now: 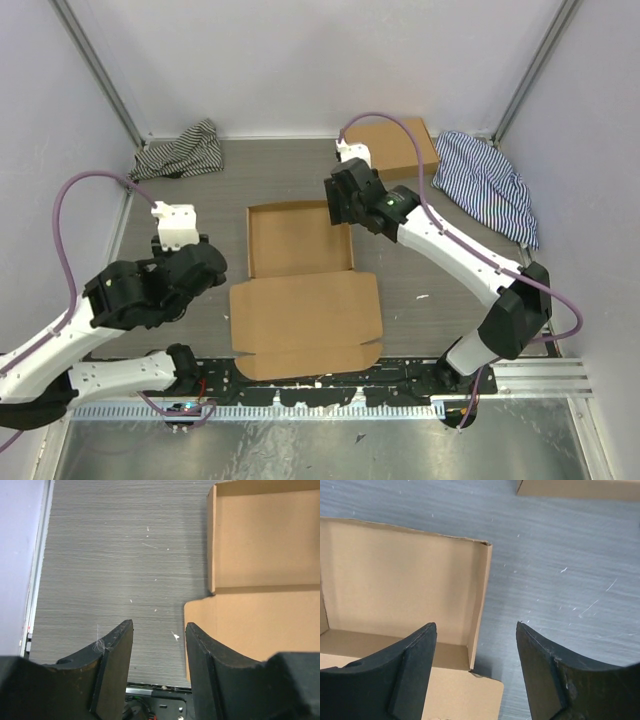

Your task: Fold the paper box

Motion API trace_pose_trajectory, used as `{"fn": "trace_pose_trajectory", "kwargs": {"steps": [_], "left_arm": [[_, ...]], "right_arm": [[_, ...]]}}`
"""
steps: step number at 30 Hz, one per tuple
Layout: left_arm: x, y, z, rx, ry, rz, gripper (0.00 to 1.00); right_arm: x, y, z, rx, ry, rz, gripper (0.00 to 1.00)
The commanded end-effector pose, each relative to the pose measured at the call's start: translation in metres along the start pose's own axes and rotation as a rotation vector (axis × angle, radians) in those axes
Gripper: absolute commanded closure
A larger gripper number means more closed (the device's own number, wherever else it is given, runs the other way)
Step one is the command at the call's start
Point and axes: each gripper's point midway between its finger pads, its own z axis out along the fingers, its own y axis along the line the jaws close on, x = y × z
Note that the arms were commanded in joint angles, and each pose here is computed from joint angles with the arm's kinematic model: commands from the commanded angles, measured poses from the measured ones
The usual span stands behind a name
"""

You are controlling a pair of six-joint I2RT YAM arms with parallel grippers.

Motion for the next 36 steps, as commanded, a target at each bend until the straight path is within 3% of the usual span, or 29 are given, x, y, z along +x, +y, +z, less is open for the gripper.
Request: {"fn": "trace_pose_trajectory", "kwargs": {"steps": [1,9,20,28,32,36], "left_arm": [[0.01,0.02,0.002,-0.028,-0.027,0.036,0.46],[0.027,0.024,0.009,0.023,-0.063,-0.007,0.45],[0.038,0.024,0.014,0.024,-0.064,-0.01,0.44],[0.04,0.027,0.013,0.022,-0.061,-0.027,0.44],[0.04,0.032,0.011,0.028,-0.073,-0.056,0.44],[0.04,0.036,0.009,0.036,-0.086,-0.089,0.43]], "right_arm": [[-0.031,-0.013,-0.008,0.064,-0.07,-0.057,0.3],[0.015,-0.033,0.036,0.087,0.09,0.027,0.28],[0.065,-0.006,0.068,-0.147,0.22,0.186,0.24],[0.06,-0.003,0.083,-0.137,0.206,0.207,0.26],[0.062,0.003,0.109,-0.13,0.258,0.226,0.37],[0.069,0.015,0.124,-0.149,0.305,0.278,0.67]]}}
